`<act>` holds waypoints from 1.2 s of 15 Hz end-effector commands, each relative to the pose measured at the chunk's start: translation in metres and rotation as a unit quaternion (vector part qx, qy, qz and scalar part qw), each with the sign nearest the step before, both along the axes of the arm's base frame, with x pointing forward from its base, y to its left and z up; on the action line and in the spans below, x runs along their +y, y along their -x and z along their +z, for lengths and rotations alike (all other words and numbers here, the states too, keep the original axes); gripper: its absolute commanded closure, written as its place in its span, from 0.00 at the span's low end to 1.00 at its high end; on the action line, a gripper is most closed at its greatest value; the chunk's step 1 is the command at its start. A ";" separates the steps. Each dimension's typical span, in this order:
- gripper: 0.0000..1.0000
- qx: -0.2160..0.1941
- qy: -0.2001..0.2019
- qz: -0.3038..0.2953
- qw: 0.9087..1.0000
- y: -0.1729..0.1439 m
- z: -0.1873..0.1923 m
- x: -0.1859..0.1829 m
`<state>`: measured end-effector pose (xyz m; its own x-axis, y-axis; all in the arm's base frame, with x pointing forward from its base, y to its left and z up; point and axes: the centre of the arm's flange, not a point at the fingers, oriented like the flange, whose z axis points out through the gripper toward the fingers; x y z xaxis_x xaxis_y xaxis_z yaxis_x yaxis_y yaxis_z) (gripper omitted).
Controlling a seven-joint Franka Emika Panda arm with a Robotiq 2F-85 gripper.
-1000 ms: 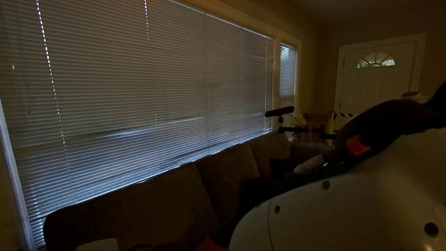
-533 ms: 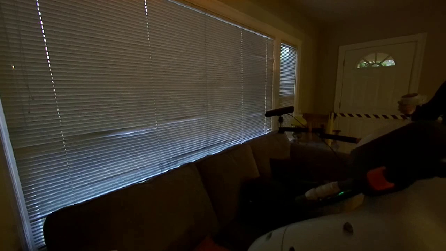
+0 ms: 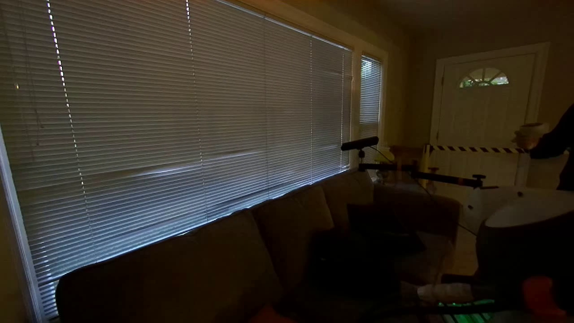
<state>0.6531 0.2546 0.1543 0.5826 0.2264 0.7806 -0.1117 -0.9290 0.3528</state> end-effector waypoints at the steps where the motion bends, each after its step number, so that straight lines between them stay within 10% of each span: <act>1: 0.98 -0.033 0.019 -0.012 0.999 0.001 -0.002 0.007; 18: 0.98 -0.080 0.058 -0.049 0.994 0.011 0.024 0.010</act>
